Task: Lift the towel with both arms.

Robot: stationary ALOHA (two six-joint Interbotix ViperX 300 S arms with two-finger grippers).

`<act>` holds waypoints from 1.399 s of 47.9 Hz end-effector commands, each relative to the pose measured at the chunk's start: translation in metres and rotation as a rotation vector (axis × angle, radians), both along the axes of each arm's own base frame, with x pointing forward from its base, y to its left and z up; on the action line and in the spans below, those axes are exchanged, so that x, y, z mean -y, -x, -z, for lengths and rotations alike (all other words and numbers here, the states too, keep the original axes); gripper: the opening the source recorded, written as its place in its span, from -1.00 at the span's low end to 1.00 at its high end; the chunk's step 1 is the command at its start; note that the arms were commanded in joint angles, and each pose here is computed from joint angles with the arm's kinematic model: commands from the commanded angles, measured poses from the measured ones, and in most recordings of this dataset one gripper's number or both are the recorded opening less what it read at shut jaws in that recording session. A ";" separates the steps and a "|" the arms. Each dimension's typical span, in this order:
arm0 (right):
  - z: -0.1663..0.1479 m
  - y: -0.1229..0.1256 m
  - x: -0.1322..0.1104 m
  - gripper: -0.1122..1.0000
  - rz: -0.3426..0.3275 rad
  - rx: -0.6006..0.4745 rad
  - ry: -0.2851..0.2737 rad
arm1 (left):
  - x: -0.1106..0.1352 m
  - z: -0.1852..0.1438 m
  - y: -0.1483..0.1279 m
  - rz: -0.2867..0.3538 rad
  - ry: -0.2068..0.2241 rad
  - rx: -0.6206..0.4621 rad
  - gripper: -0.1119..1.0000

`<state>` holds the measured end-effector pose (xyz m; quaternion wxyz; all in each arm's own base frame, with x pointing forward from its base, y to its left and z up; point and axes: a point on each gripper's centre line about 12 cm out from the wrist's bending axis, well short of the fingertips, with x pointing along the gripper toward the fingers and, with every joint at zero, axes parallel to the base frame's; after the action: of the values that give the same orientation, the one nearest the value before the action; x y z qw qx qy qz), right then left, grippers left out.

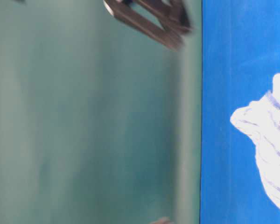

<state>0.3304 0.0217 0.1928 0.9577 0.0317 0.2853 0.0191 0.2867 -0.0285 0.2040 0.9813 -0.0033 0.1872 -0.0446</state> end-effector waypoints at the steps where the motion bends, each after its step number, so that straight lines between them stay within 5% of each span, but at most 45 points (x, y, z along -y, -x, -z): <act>1: 0.004 -0.018 -0.002 0.32 0.000 -0.023 -0.001 | 0.002 0.003 -0.013 0.000 0.003 -0.010 0.85; 21: 0.063 -0.046 -0.004 0.28 -0.001 -0.153 0.008 | 0.008 0.072 -0.045 0.005 -0.017 -0.203 0.85; 49: 0.096 -0.062 -0.002 0.25 0.010 -0.209 0.008 | 0.005 0.111 -0.057 -0.012 -0.019 -0.277 0.78; 54: 0.095 -0.062 -0.002 0.09 0.010 -0.213 0.009 | 0.003 0.114 -0.055 -0.021 -0.017 -0.323 0.49; 62: 0.087 -0.060 -0.002 -0.68 0.010 -0.216 0.009 | -0.001 0.113 -0.055 -0.031 -0.020 -0.382 -0.40; 67: 0.070 -0.059 -0.002 -0.73 0.009 -0.199 0.009 | -0.003 0.099 -0.058 -0.035 -0.015 -0.360 -0.69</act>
<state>0.3840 0.0218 0.0944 0.9125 0.0297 0.4079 0.0073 0.3388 -0.0259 0.0870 0.9243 -0.0043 0.3809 -0.0251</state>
